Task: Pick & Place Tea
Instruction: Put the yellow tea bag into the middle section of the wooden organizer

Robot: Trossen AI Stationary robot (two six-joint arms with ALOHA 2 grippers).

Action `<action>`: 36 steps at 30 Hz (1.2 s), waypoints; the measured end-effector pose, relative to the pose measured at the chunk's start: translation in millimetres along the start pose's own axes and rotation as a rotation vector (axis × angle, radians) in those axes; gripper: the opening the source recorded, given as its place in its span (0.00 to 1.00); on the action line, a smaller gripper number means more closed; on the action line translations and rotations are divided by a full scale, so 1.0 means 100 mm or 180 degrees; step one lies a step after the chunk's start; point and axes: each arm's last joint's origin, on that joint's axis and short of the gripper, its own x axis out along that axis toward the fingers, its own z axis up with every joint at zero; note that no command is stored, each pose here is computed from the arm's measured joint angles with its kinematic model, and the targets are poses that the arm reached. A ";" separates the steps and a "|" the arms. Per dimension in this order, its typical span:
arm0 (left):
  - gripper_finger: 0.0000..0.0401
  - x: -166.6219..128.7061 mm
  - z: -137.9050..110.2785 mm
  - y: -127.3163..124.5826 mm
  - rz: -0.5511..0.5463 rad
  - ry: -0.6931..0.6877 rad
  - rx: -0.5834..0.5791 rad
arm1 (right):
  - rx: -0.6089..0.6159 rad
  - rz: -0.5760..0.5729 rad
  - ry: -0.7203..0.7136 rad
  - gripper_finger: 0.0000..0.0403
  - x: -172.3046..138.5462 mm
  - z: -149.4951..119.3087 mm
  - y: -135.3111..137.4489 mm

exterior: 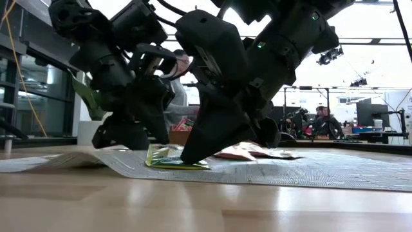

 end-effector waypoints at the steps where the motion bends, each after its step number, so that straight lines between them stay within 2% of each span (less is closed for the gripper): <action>1: 0.44 0.01 0.01 -0.01 -0.0014 0.0009 0.0005 | 0.0000 -0.0002 -0.0002 0.00 0.00 0.00 0.00; 10: 0.44 0.02 0.04 -0.10 -0.0072 0.0089 0.0139 | 0.0008 -0.0027 0.0006 0.00 0.00 0.01 -0.02; 16: 0.42 0.01 0.06 -0.12 0.0056 0.0166 0.0239 | 0.0004 -0.0036 0.0025 0.00 0.00 0.01 -0.02; 21: 0.30 0.00 0.06 -0.12 0.0116 0.0165 0.0306 | 0.0004 -0.0035 0.0031 0.00 0.00 0.01 -0.02; 27: 0.04 0.00 0.04 -0.13 0.0040 0.0281 0.0370 | 0.0004 -0.0037 0.0035 0.00 0.00 0.01 -0.02; 36: 0.00 0.00 0.05 -0.13 0.0069 0.0230 0.0394 | 0.0004 -0.0034 0.0042 0.00 0.00 0.01 -0.02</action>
